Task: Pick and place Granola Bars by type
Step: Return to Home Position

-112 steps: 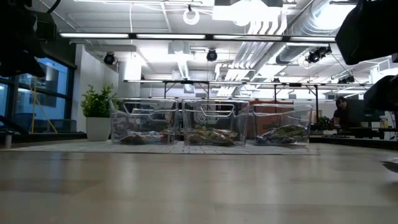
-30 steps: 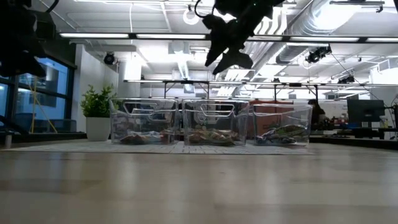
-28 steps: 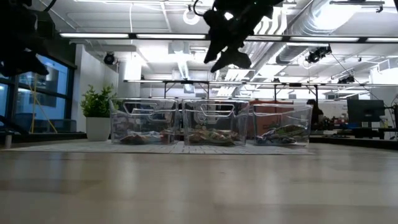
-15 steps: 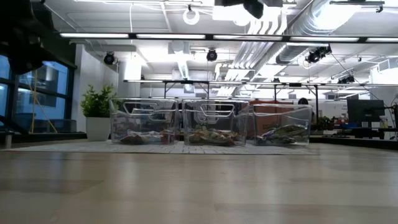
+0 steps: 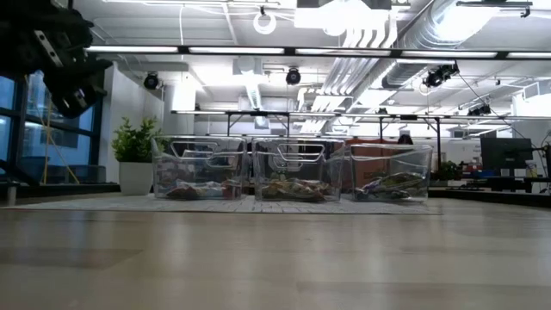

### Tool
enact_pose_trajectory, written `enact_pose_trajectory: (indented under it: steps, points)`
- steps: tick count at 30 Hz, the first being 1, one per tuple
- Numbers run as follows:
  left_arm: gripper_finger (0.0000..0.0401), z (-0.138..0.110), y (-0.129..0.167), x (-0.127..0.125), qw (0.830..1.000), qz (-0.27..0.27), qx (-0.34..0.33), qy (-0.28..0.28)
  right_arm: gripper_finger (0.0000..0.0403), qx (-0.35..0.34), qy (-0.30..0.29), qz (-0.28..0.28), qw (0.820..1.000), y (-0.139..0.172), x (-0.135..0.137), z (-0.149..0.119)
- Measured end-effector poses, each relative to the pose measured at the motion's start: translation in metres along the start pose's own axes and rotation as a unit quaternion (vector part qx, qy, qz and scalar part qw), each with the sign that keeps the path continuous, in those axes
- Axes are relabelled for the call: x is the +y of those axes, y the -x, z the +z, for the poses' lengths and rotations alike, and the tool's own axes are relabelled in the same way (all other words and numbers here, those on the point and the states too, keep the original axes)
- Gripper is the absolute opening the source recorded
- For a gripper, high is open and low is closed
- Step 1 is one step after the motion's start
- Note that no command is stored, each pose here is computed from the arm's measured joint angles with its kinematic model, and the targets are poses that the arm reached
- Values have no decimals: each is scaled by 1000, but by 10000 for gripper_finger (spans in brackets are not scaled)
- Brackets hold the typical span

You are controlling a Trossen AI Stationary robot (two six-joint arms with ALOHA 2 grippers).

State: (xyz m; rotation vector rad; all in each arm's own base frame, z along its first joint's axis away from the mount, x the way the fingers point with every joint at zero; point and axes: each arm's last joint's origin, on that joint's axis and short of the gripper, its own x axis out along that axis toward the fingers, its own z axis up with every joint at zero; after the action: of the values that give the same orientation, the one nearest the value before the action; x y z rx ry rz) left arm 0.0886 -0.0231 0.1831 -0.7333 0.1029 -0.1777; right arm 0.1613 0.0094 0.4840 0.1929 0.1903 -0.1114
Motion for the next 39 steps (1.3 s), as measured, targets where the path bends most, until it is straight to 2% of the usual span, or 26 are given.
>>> enact_pose_trajectory:
  steps: [4,9,14,19,23,28,35,39]
  points:
    - [204,-7,-4,6,1000,-1,-3,-10,0,-38,10,8,999,23,9,-3]
    - [204,-5,-6,8,997,26,-45,-50,0,-67,6,1,998,29,12,-33]
    - [204,-3,-7,13,996,44,-63,-54,0,-122,-17,-2,992,18,7,-83]
    - [204,3,-6,22,995,53,-64,-52,0,-195,-53,12,979,-2,-3,-142]
    - [204,9,-4,29,995,57,-67,-53,0,-222,-79,-10,972,-22,-18,-191]
    - [204,18,0,36,994,56,-75,-58,0,-227,-92,-26,969,-36,-38,-232]
    - [204,23,3,42,989,83,-95,-75,0,-198,-62,-36,978,-41,-52,-250]
    - [204,24,4,43,986,98,-99,-96,0,-162,-83,-35,983,-43,-59,-271]
